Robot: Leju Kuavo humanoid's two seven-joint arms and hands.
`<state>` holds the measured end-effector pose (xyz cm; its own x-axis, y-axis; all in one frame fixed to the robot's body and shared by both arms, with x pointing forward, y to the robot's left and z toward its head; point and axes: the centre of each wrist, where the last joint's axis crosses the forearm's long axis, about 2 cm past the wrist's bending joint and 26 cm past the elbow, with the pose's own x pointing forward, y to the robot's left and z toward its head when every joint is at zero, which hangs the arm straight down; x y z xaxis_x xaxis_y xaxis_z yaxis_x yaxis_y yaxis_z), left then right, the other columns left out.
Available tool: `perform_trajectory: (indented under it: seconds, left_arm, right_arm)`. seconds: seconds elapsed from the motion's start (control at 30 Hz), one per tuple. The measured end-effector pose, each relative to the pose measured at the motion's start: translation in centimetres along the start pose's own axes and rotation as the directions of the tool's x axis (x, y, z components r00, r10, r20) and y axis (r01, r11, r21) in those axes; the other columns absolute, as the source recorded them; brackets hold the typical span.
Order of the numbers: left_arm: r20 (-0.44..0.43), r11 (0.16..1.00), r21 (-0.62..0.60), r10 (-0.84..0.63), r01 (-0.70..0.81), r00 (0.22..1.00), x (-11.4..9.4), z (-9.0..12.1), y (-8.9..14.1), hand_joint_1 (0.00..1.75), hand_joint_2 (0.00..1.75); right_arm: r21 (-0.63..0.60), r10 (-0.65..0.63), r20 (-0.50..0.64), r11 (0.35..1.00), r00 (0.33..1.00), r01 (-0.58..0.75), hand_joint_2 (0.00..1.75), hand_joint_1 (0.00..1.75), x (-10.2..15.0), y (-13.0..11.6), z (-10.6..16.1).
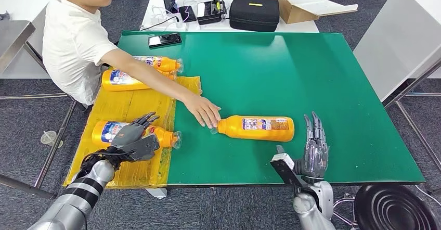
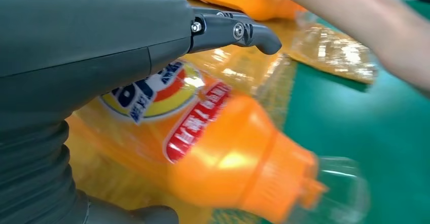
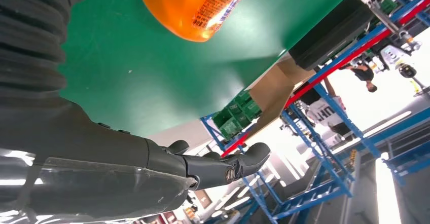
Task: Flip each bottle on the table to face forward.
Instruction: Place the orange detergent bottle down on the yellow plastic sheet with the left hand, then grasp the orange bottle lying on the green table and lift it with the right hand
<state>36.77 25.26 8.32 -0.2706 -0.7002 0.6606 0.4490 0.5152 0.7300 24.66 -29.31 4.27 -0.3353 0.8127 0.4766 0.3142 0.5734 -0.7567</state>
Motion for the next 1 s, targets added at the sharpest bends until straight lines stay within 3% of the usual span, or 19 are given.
perform_trajectory:
  seconds: [0.27, 0.5, 1.0]
  left_arm:
    - [0.135, 0.987, 0.103, 0.107, -0.121, 0.985, 2.6, 1.3, -2.0, 0.0, 1.75]
    - [0.382, 0.933, 0.125, 0.27, -0.338, 0.884, 5.6, 3.6, -3.7, 0.0, 1.75]
    - [0.472, 0.914, 0.16, 0.261, -0.373, 0.842, 7.8, 5.9, -4.6, 0.0, 1.75]
  right_arm:
    - [0.061, 0.07, 0.004, 0.996, 0.998, -0.07, 1.75, 0.0, -0.5, -0.1, 0.7]
    - [0.078, 0.104, -0.015, 0.992, 0.994, -0.103, 1.75, 0.0, -1.5, -0.9, 1.0]
    - [0.119, 0.155, -0.005, 0.981, 0.988, -0.154, 1.75, 0.0, -2.6, -1.7, 1.4]
